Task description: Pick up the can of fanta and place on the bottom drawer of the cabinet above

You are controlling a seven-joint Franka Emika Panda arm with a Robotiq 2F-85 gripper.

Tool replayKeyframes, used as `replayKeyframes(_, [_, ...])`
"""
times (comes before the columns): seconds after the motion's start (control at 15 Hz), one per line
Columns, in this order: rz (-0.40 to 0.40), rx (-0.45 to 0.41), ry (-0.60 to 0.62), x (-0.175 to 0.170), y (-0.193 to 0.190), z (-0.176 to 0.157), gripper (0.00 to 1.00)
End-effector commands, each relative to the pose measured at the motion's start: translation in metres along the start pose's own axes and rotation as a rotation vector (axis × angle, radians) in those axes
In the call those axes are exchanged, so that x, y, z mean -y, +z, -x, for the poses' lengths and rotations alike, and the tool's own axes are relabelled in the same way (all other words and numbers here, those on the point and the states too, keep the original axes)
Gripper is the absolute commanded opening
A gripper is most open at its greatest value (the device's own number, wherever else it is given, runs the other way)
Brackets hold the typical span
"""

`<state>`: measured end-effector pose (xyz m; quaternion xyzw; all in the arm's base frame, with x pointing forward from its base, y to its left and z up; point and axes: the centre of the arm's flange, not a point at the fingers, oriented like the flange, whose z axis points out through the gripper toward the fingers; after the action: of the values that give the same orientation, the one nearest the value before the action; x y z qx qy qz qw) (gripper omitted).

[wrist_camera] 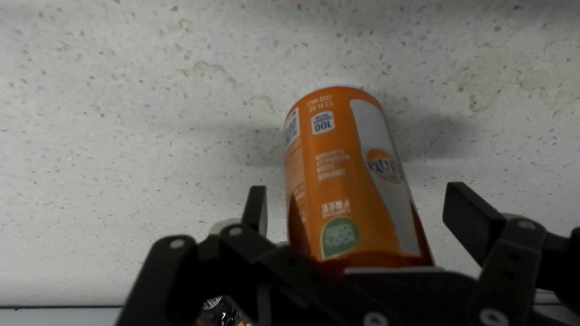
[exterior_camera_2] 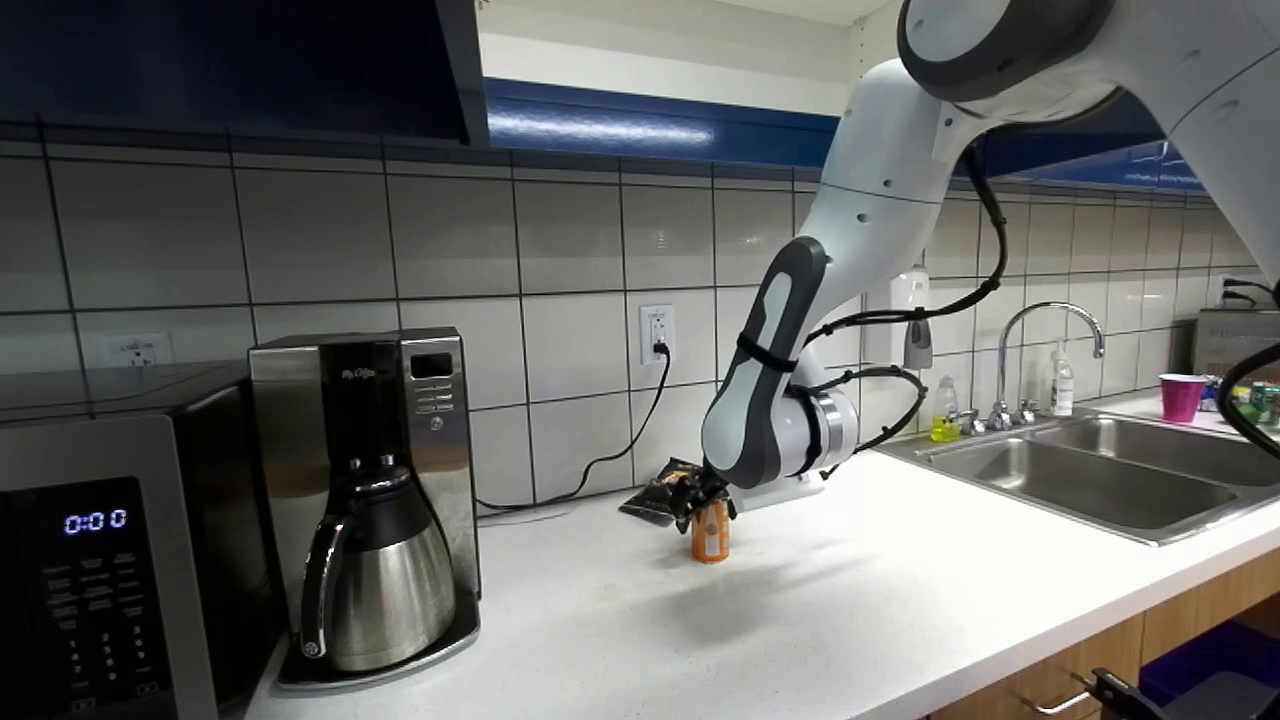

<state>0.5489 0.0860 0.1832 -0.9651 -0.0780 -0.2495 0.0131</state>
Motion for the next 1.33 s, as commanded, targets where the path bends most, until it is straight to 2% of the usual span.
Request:
replayKeyframes(0.0, [0.008, -0.025, 0.006, 0.004, 0.006, -0.007, 0.76])
replayKeyframes(0.07, [0.009, -0.028, 0.009, 0.004, 0.006, -0.008, 0.74])
replayKeyframes(0.33, [0.004, -0.033, 0.006, 0.004, 0.006, -0.011, 0.42])
replayKeyframes(0.4, [0.003, -0.036, 0.007, 0.004, 0.005, -0.012, 0.39])
replayKeyframes(0.67, [0.006, -0.029, 0.026, 0.002, 0.001, -0.015, 0.38])
replayKeyframes(1.27, [-0.006, 0.022, 0.054, 0.011, -0.046, -0.029, 0.38])
